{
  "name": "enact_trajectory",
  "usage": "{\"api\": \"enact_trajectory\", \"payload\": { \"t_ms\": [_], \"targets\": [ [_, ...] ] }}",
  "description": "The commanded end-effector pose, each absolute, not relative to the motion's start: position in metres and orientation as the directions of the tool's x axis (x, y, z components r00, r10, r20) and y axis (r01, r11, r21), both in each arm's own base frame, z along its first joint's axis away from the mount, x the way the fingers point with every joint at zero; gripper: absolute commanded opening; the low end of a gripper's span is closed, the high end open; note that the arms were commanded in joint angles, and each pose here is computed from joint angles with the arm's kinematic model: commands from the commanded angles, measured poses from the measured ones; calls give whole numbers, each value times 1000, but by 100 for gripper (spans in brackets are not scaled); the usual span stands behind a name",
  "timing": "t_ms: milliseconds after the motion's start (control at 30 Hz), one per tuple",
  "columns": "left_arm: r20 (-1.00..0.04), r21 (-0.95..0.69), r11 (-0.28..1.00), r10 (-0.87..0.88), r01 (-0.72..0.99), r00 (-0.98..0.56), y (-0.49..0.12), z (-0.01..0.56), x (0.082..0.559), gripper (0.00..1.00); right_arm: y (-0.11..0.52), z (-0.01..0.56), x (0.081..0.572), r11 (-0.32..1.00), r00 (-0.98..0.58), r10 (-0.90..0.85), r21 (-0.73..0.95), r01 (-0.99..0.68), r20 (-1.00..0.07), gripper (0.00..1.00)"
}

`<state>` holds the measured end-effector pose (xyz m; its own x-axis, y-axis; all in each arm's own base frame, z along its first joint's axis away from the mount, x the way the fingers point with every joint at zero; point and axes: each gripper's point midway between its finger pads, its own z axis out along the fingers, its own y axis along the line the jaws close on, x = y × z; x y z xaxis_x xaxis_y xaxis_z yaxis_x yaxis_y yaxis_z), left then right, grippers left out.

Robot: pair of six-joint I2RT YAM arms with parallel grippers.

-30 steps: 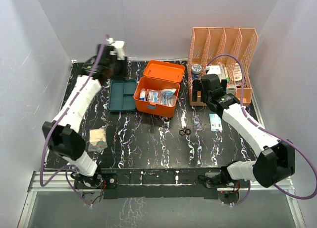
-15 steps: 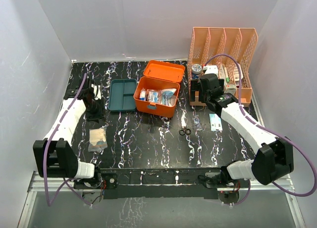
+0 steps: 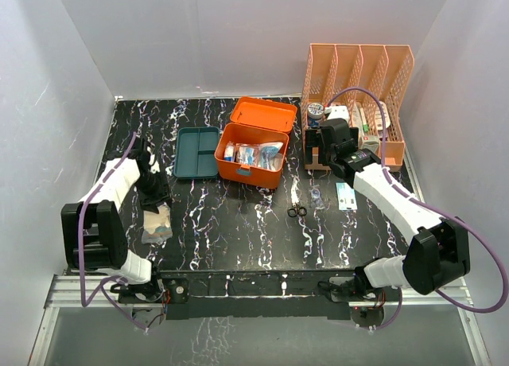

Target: Organize the medicine kit

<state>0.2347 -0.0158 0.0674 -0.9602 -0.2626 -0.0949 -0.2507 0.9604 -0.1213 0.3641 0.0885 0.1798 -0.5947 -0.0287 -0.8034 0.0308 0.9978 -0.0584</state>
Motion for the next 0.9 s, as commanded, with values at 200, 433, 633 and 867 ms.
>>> {"api": "enact_trajectory", "payload": {
  "t_ms": [200, 433, 633, 867],
  "targets": [
    [-61, -30, 934, -358, -357, -932, -4, 58, 234, 49, 92, 202, 371, 999, -541, 25, 1, 45, -841, 98],
    [-50, 8, 967, -252, -253, -966, 6, 43, 242, 49, 91, 203, 371, 999, -543, 25, -4, 53, -840, 98],
    [-4, 24, 979, -205, -205, -979, 9, 30, 238, 45, 90, 200, 369, 998, -546, 28, -3, 56, -837, 98],
    [48, 28, 983, -183, -182, -982, 9, 18, 234, 19, 89, 204, 371, 998, -539, 28, -6, 61, -842, 98]
  ]
}}
